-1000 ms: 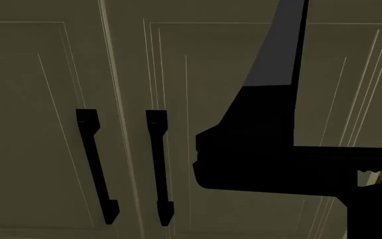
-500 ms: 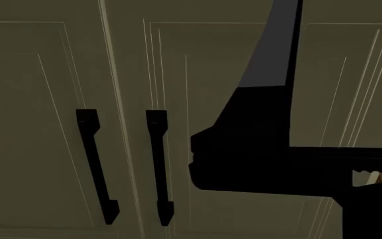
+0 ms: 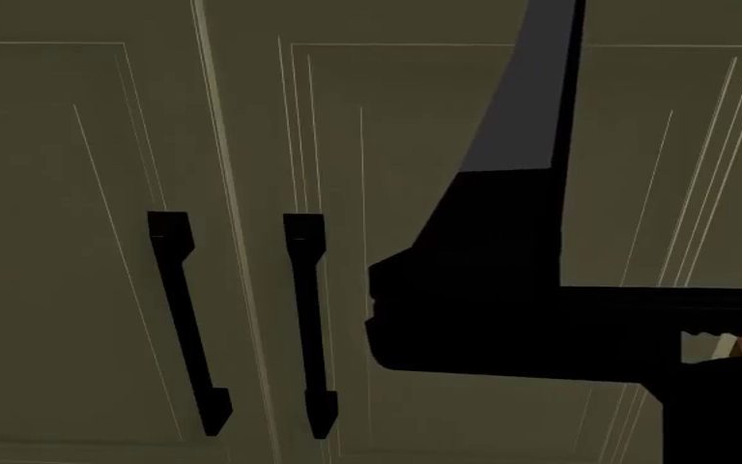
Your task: Pick the kebabs from the counter and place it in the microwave.
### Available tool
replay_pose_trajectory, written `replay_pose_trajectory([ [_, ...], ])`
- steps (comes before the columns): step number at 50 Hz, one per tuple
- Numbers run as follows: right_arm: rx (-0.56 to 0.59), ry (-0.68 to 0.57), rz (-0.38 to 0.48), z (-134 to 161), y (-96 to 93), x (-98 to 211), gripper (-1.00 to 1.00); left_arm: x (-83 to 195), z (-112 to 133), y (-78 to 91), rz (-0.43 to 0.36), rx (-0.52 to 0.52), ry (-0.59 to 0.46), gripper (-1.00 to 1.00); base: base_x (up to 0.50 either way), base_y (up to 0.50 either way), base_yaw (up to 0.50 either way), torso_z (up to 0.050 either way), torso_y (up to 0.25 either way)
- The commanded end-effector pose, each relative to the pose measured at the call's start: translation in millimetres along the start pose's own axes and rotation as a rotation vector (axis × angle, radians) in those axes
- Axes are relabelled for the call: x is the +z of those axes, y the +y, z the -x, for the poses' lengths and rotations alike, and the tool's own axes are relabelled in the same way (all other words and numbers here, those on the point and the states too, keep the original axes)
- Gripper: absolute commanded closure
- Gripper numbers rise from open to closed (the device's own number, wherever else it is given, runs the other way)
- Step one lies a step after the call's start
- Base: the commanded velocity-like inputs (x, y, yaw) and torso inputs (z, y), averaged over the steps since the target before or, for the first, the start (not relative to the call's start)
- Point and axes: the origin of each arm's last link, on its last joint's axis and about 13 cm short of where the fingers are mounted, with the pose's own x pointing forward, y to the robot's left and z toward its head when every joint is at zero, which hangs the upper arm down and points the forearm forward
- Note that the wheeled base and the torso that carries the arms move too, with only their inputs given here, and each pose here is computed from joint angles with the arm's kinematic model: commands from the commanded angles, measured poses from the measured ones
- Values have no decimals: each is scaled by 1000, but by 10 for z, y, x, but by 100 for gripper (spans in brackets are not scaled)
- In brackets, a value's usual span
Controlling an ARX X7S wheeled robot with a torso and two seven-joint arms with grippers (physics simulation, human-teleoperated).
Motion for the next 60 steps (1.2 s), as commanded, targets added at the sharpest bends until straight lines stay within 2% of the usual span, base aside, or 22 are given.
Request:
replay_pose_trajectory([
  [1,-1,2,1,-1,-5,1,-100,-75,-38,25,38,31,65,100,0,0,0,0,0],
  [19,9,14,8,5,11,-7,-100,-114,-75,55,47,39,79,100,8,0,0,0,1],
  [54,-2,-1,5,-3,-11,-1,-100,-101,-62,64,50,33,72,100,271,0,0,0,1],
  [60,-1,-2,4,-1,-6,-1,-100,-107,-66,68,49,36,76,100,0,0,0,0,2],
])
